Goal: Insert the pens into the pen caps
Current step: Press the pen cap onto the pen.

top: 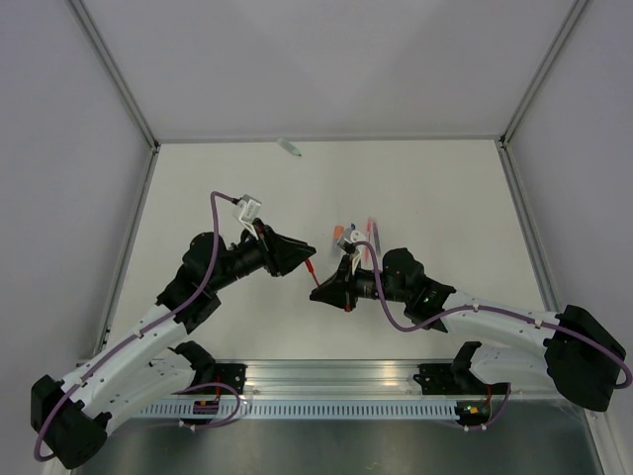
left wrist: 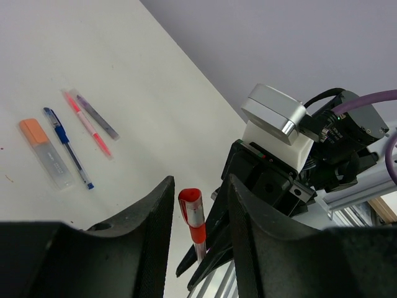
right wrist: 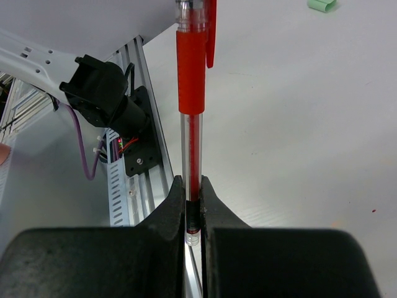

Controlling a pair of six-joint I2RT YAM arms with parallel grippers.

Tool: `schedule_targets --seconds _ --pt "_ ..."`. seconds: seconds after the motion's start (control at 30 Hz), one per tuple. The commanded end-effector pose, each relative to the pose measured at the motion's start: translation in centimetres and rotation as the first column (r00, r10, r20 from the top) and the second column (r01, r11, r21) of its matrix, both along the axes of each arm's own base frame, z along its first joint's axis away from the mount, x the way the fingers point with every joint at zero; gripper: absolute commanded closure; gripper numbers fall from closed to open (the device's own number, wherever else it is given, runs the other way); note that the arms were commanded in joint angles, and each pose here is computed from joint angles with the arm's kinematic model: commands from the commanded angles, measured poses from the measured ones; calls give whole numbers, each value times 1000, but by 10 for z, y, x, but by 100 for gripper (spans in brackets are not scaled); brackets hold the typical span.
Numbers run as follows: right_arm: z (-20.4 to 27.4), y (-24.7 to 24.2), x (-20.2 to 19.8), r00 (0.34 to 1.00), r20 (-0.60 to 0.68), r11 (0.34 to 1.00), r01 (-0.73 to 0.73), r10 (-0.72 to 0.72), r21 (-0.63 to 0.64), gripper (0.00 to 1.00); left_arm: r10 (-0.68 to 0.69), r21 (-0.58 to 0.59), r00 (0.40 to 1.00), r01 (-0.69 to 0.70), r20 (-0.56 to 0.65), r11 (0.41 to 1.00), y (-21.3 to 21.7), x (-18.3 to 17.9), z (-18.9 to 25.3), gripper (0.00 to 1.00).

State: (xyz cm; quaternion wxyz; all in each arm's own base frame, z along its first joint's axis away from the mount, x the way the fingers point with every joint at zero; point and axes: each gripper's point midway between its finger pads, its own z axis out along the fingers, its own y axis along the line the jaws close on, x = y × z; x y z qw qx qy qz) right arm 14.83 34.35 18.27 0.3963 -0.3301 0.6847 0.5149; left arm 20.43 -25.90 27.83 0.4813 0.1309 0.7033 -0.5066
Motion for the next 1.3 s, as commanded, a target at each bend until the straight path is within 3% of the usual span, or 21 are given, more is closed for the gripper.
schedule_targets --seconds 0.0,0.07,0.1,0.17,0.47,0.8,1.27 --pt "30 9 1 998 56 997 -29 25 70 100 2 -18 996 0 85 1000 1 0 25 57" --pt "29 9 1 998 56 997 -26 22 70 100 -18 -22 996 20 83 1000 -1 -2 21 70" --pt "30 9 1 998 56 997 -26 22 70 100 -28 -24 996 30 79 999 -3 -3 20 85" --pt "32 9 2 998 58 997 -20 15 76 100 -67 -24 996 69 66 997 -7 -8 14 97" --pt "56 -6 42 970 116 976 210 -216 62 100 -176 -45 984 176 -4 983 -19 -22 -11 98" --pt "119 -43 98 868 148 873 441 -474 207 100 -216 -26 976 216 1 976 -23 -25 -34 98" --pt "158 -30 129 893 173 893 364 -415 267 100 -251 14 966 252 -68 968 -32 -21 -70 98"
